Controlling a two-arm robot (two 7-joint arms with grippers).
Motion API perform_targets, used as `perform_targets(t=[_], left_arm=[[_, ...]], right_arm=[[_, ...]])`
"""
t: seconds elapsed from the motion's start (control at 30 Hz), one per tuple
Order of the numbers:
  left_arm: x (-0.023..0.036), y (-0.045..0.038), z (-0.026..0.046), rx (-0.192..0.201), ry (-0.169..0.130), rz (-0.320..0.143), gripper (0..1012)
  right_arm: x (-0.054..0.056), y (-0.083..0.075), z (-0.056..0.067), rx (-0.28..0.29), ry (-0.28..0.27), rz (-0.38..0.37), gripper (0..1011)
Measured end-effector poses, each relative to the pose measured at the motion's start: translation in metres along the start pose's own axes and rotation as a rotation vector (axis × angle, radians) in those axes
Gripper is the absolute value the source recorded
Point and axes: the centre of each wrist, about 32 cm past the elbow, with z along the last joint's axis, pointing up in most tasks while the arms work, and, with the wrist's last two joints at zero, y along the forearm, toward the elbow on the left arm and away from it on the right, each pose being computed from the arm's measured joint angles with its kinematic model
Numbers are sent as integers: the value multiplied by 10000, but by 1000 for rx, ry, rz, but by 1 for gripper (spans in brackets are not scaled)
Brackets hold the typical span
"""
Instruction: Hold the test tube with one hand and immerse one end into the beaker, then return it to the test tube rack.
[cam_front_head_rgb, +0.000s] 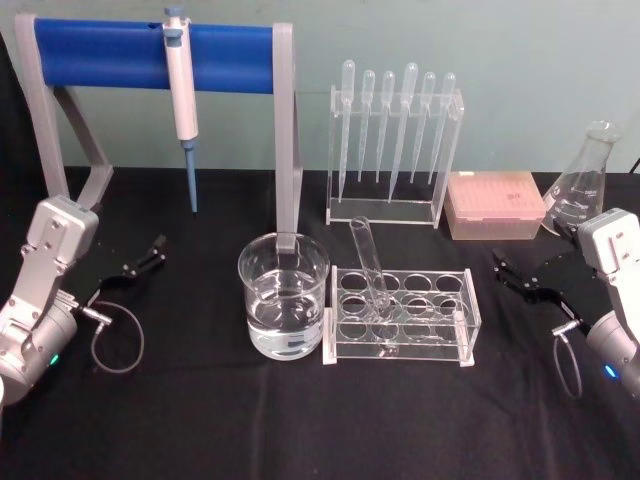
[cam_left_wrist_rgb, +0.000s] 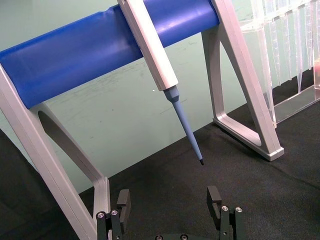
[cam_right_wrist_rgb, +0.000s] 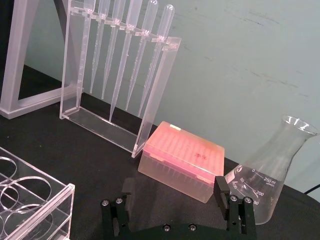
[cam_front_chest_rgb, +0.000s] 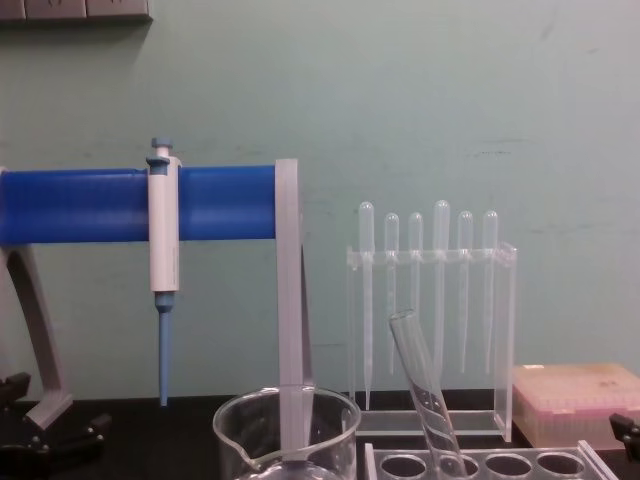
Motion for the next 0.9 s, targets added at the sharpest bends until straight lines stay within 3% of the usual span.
perform_targets(t=[0.9], left_arm=[[0, 0, 0, 0, 0, 0, 1000]], right_arm=[[0, 0, 0, 0, 0, 0, 1002]])
